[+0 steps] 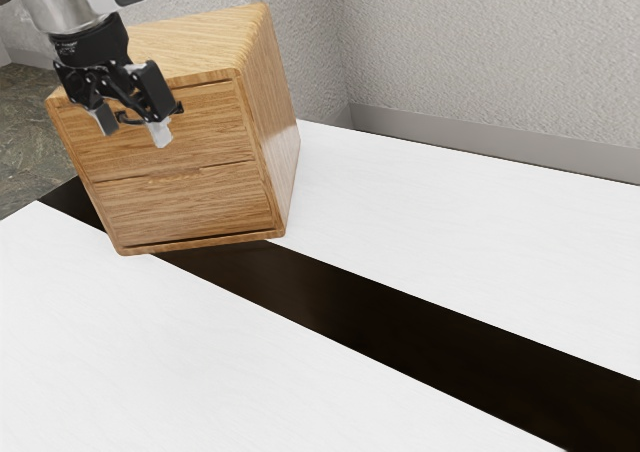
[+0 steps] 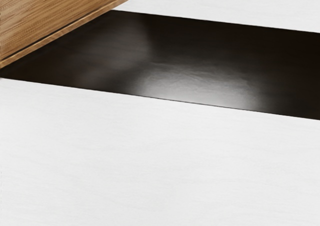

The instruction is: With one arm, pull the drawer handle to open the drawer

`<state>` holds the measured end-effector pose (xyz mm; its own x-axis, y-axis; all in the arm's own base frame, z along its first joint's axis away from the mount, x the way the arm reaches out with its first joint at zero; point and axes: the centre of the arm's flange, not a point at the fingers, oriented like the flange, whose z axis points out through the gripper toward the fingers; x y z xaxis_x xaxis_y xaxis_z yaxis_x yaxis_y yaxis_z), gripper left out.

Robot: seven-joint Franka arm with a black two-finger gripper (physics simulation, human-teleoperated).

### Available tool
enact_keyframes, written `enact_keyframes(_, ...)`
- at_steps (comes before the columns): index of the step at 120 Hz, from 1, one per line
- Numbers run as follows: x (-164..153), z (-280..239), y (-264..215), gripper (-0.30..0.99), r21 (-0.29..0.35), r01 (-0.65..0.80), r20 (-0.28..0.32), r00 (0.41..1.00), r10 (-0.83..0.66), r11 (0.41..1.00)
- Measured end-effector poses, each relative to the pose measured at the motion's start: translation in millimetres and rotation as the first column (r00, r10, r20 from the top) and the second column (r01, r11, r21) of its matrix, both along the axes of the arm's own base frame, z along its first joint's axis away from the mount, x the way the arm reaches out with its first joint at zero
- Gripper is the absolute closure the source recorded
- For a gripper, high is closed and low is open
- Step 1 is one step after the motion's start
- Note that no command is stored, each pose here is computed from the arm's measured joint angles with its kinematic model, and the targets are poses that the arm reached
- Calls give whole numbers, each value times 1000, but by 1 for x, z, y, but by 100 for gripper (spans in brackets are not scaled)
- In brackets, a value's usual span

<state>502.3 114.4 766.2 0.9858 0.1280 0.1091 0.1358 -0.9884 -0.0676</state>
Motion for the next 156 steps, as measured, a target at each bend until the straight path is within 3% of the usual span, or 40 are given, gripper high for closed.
enact_keyframes(26, 13, -11, -4, 0, 51, 59, -26, 998, -57, 997)
enact_keyframes(48, 30, -33, 8, 0, 114, 300, 10, 953, -303, 947)
enact_keyframes(71, 45, -65, 62, 0, 324, 488, -12, 859, -512, 811)
enact_keyframes(85, 69, -85, 107, 0, 423, 552, -100, 816, -569, 718)
enact_keyframes(98, 64, -83, 149, 0, 487, 579, -143, 792, -594, 655)
enact_keyframes(135, 64, -86, 118, 0, 527, 731, -221, 610, -761, 433)
enact_keyframes(156, 74, -106, 130, 0, 509, 773, -268, 561, -784, 379)
